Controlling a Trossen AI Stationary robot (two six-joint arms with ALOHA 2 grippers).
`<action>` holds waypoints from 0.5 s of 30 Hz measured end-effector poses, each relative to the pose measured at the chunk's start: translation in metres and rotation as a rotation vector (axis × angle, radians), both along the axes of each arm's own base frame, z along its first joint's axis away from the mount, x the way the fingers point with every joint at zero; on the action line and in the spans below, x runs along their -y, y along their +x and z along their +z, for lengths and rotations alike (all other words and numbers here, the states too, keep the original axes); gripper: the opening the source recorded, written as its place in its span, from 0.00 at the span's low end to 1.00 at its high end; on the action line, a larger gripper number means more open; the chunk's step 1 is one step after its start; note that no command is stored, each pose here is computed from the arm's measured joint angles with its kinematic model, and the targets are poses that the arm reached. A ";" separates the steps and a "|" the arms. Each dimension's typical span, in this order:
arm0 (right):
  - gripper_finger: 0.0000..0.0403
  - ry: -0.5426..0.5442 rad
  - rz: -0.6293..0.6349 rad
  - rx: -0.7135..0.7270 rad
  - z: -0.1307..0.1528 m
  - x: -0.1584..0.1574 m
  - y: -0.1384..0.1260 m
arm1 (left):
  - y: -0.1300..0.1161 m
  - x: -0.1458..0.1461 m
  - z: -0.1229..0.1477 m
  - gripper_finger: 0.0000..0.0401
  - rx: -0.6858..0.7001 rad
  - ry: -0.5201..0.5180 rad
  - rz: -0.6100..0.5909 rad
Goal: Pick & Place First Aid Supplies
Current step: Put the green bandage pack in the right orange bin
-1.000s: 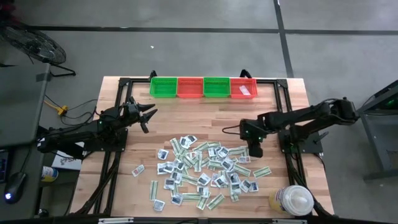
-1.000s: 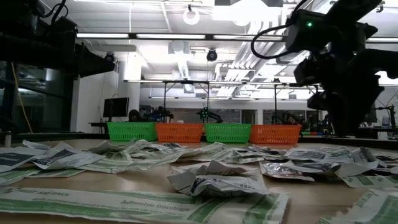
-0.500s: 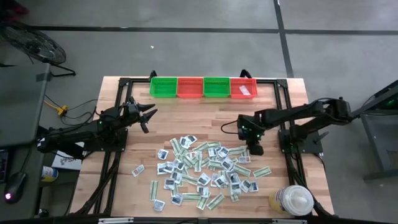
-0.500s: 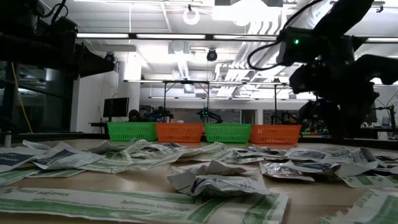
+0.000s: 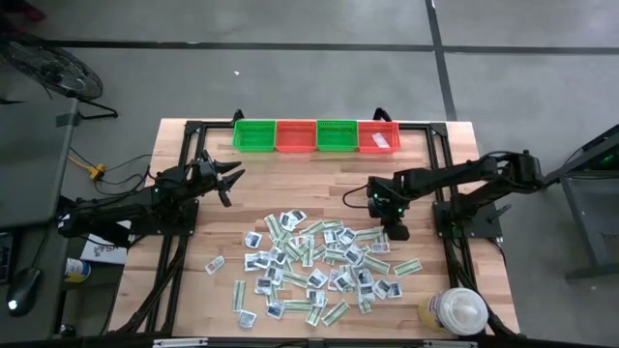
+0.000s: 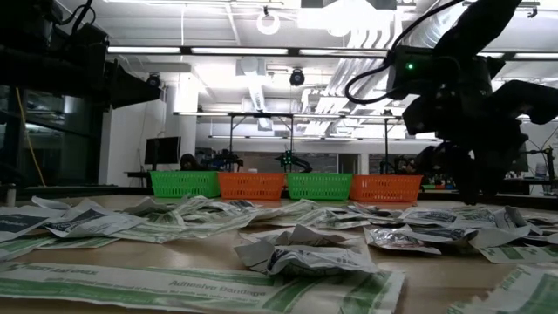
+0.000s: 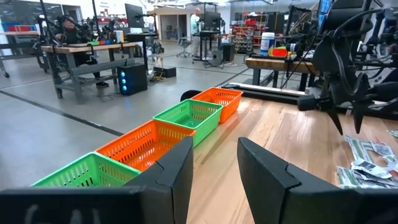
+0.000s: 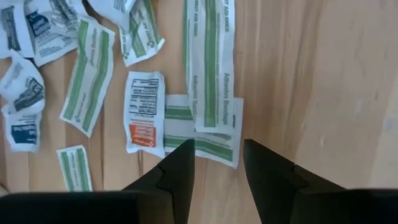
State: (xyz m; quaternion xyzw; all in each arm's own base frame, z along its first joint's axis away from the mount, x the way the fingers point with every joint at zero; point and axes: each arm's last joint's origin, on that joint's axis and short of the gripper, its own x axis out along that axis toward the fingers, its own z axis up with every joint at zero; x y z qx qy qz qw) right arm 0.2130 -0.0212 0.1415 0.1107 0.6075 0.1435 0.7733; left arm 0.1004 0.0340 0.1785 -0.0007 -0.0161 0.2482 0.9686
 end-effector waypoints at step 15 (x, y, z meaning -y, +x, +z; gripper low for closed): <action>0.32 0.012 -0.002 -0.039 -0.012 0.001 0.005 | 0.000 0.000 0.000 0.30 0.000 0.000 0.000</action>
